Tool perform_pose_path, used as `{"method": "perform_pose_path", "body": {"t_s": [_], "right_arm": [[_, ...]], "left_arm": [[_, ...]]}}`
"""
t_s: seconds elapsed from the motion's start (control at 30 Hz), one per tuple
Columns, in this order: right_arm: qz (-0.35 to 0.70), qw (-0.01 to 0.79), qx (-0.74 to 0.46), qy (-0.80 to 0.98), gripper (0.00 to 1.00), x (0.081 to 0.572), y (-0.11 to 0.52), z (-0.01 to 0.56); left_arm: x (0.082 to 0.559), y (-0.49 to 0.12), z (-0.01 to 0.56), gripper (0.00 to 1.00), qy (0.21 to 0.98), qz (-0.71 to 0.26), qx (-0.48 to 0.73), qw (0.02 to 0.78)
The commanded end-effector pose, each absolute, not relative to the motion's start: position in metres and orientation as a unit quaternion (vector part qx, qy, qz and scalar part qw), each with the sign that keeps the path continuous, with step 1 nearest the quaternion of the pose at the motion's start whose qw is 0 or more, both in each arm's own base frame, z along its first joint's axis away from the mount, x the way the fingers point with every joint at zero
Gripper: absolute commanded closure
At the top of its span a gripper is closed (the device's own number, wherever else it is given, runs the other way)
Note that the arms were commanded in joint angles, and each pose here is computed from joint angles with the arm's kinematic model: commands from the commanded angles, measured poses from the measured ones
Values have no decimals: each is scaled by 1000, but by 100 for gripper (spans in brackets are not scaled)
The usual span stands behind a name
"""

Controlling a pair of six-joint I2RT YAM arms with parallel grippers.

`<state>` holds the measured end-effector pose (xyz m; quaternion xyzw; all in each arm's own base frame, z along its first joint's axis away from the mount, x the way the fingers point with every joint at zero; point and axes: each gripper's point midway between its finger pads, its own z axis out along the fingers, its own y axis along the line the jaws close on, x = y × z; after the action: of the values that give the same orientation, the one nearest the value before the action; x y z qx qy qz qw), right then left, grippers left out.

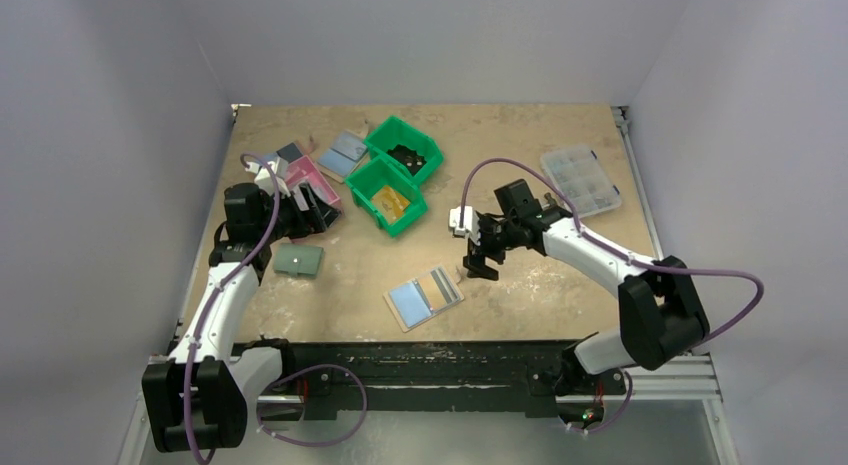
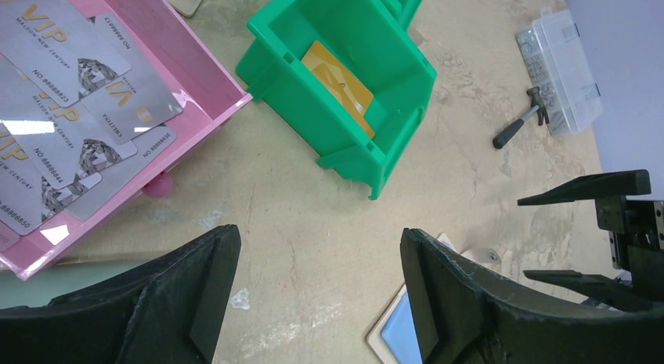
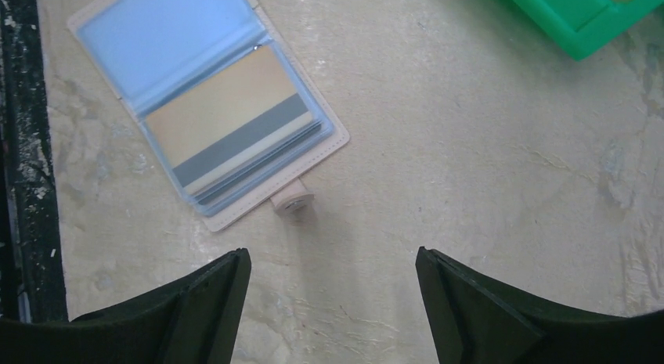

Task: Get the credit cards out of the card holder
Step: Move the card holder to the center of the board.

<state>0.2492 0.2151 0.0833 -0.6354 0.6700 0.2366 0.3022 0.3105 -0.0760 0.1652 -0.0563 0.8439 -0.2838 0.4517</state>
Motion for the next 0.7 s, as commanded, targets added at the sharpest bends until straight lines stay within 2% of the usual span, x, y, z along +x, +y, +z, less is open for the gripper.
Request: {"method": "perform_pose_path", "body": {"t_s": [0.0,0.2,0.37,0.53,0.67], "right_arm": [[220,317,-607,695,16,271,220,84],[270,273,-640,665,22,240,238,74],[257,266,-633,680,29,245,242,65],[246,260,-626,693,45,252,247,59],[241,259,-620,700,65,255,250,54]], "left_arm": [[317,-73,185,20,831,-272,-40,483],[316,-73,187,20,831,-272,-39,484],[316,-73,188,20,830,-271,-40,487],[316,-73,188,20,830,-271,-40,487],[316,-72,189,20,829,-270,-40,488]]}}
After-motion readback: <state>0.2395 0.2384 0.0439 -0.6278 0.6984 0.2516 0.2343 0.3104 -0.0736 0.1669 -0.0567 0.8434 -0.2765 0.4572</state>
